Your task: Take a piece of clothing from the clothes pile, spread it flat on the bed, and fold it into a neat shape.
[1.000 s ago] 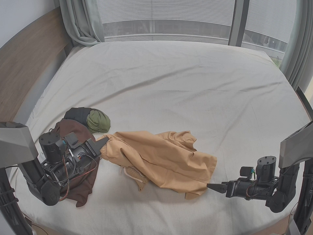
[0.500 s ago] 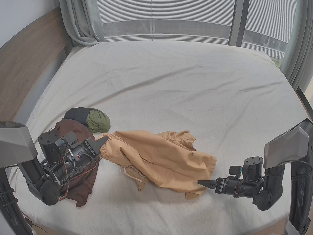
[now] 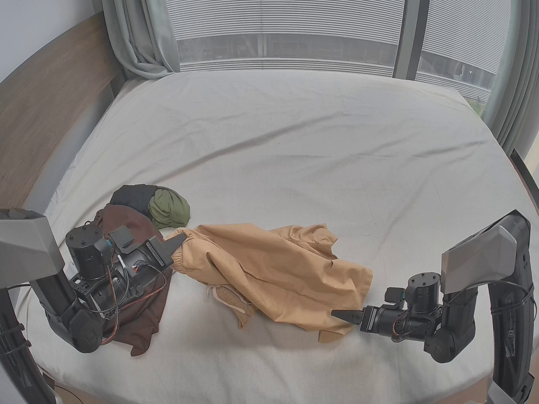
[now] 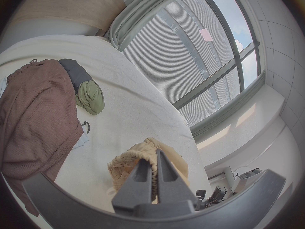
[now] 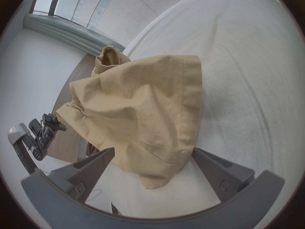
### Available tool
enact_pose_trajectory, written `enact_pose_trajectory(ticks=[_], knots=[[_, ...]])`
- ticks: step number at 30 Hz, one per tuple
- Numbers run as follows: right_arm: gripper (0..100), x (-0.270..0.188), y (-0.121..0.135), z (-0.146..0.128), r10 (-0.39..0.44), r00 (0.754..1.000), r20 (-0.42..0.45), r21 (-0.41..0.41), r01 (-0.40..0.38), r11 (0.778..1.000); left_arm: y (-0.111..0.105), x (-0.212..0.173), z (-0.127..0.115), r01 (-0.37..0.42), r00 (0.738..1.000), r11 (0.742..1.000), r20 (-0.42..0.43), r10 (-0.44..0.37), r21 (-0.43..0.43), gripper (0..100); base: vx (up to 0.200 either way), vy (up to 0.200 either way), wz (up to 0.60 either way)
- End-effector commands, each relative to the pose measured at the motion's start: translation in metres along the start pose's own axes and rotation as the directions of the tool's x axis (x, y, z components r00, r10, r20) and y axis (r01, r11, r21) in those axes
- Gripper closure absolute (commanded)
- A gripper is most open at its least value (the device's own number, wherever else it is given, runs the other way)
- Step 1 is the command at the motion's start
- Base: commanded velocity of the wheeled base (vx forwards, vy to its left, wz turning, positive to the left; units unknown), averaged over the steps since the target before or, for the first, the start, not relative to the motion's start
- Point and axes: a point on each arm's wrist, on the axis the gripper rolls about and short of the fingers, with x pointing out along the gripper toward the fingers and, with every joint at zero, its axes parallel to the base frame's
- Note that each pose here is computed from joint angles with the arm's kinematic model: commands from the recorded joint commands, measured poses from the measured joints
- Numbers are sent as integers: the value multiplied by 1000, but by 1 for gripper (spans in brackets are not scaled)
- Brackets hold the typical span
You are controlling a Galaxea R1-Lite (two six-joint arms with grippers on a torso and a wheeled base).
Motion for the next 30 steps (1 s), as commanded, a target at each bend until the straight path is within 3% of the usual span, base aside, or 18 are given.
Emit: enact_pose_trajectory(ticks=[1, 10, 24, 30], knots=[[0, 4, 4, -1, 17, 1000, -3, 14, -17, 1000, 0, 0, 0, 2, 1000, 1000, 1, -2, 0, 100, 0, 0, 0], [0, 3, 8, -2, 66, 997, -35, 74, -63, 995, -2, 4, 5, 14, 1000, 1000, 21, -14, 4, 100, 0, 0, 0], [0, -39, 39, 17, 173, 985, 5, 35, -173, 984, 4, 6, 8, -3, 999, 1000, 33, 3, -1, 100, 0, 0, 0], [0, -53, 36, 18, 185, 983, -9, 39, -184, 982, 7, 5, 10, -10, 999, 1000, 40, 10, -3, 100, 0, 0, 0]])
